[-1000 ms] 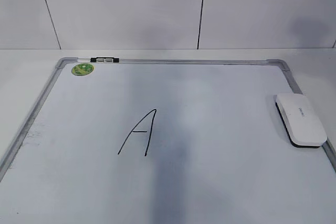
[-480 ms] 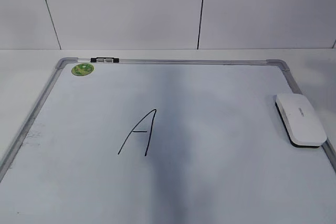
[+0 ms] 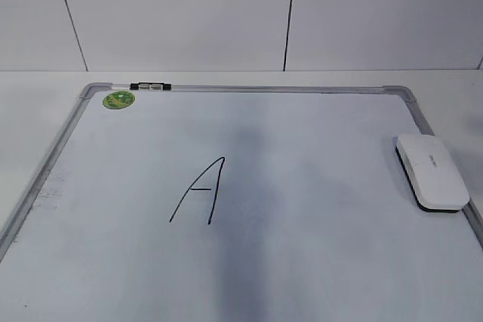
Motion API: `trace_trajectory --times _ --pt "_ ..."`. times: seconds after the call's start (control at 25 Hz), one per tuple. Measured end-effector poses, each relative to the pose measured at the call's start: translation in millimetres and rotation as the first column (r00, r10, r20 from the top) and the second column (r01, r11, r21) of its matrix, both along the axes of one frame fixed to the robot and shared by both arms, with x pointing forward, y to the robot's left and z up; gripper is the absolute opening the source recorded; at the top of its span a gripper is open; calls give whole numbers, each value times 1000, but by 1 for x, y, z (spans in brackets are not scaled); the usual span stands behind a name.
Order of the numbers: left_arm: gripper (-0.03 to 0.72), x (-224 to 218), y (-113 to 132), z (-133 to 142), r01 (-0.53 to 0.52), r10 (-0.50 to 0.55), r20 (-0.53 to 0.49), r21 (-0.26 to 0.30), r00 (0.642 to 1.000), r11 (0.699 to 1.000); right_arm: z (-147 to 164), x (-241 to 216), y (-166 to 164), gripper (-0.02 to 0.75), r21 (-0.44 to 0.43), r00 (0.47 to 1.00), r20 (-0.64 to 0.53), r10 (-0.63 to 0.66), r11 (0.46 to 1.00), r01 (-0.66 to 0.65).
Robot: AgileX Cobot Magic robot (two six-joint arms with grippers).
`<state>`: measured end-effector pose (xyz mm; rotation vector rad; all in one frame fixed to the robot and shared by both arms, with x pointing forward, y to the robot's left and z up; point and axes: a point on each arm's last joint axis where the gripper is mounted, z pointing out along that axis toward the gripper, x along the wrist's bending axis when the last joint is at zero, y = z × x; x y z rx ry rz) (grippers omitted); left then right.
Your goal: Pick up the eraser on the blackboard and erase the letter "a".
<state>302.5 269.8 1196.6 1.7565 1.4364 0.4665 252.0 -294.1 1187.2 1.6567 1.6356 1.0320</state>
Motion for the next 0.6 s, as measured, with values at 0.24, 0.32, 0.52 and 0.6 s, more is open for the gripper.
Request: trace_trajectory --times 0.24,0.32,0.52,0.6 --pt "237 -26 4 -42 -3 3 4 21 1000 1000 -44 -29 -6 579 -26 999 22 -25 999 25" --pt "237 -32 5 -57 -5 5 2 28 1000 1000 -61 -34 -8 579 -40 999 21 -36 999 37" --pt "236 -43 7 -92 -5 5 1 36 1000 999 -99 -41 -12 579 -70 998 8 -59 996 59" --pt "235 -45 9 -105 -15 15 -3 49 1000 999 -114 -39 -12 579 -83 998 -16 -66 994 65"
